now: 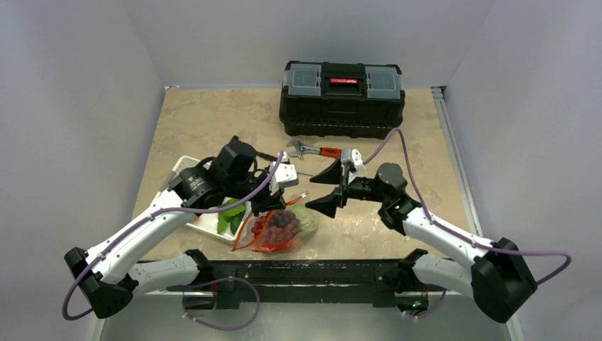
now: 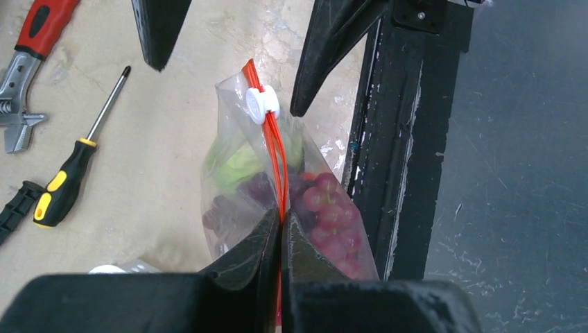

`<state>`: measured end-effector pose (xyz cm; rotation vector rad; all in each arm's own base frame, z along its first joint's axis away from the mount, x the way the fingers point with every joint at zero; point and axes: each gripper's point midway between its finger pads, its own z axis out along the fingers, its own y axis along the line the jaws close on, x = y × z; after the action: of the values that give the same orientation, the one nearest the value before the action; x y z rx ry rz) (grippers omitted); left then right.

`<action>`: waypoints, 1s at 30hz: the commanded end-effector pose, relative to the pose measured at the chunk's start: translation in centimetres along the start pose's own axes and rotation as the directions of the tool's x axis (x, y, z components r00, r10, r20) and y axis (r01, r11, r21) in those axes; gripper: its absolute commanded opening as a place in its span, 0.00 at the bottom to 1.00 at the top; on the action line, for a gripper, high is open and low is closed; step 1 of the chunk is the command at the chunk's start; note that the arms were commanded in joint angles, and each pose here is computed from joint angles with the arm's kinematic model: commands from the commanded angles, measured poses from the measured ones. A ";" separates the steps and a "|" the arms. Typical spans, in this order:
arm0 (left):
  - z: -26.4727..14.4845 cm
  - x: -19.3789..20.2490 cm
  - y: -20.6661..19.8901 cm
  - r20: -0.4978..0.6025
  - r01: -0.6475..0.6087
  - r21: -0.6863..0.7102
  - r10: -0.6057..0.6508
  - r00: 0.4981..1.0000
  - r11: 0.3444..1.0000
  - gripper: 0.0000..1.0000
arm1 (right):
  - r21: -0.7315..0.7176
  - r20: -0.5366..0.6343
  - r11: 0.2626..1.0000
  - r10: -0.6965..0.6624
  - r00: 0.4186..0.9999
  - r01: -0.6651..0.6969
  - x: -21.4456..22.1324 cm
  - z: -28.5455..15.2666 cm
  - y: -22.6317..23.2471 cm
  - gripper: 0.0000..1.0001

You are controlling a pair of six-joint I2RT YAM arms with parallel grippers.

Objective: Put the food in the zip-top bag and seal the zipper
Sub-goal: Zip the zipper food storage bag at the center of the board.

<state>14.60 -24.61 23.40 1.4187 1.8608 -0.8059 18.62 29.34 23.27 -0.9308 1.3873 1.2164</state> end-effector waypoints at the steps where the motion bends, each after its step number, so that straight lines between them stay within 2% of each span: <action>1: -0.2 -1.8 -0.4 0.092 -0.052 0.034 0.049 0.995 0.998 0.00 | -0.266 0.022 0.959 -0.095 0.995 0.097 -2.3 0.6 2.8 0.81; 5: -0.5 -2.2 -0.3 0.123 -0.049 0.027 0.045 0.991 0.998 0.00 | -0.344 0.009 0.936 -0.075 0.997 0.073 -2.2 0.9 3.1 0.77; 8: -0.8 -2.3 -0.5 0.140 -0.042 0.037 0.036 0.989 0.998 0.00 | -0.397 0.005 0.917 -0.043 0.999 0.042 -2.0 1.0 3.7 0.67; 15: -0.7 -2.1 -0.1 0.138 0.005 0.027 -0.009 0.990 1.000 0.00 | -0.424 0.024 0.906 -0.006 1.000 0.015 -2.1 0.9 4.2 0.25; 16: -0.8 -2.1 0.0 0.134 0.017 0.018 -0.019 0.991 1.000 0.00 | -0.414 0.020 0.910 0.003 1.000 0.005 -2.2 0.9 4.1 0.15; 17: -1.0 -2.2 0.1 0.130 0.026 0.009 -0.027 0.991 1.000 0.00 | -0.399 0.019 0.917 0.009 1.000 0.000 -2.3 1.0 3.9 0.00; 18: -1.2 -2.5 0.2 0.131 0.037 -0.001 -0.037 0.991 0.999 0.03 | -0.375 0.016 0.927 0.014 1.000 -0.007 -2.3 1.1 3.6 0.00; 21: -1.7 -4.0 0.7 0.185 0.054 -0.035 -0.046 0.982 0.998 0.30 | -0.322 0.032 0.947 0.014 0.999 -0.003 -2.6 1.0 3.2 0.00; 24: -1.7 -6.0 1.2 0.279 0.086 -0.051 -0.069 0.958 0.995 0.52 | -0.294 0.038 0.956 0.026 0.999 -0.014 -2.8 1.0 3.0 0.00; 30: -1.6 -8.4 2.1 0.387 0.168 -0.056 -0.134 0.912 0.984 0.55 | -0.272 0.043 0.961 0.061 0.997 -0.047 -3.2 1.2 2.6 0.00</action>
<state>16.48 -26.37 27.74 1.1366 1.7787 -0.9323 16.19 30.74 25.33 -1.1009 1.2617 1.5162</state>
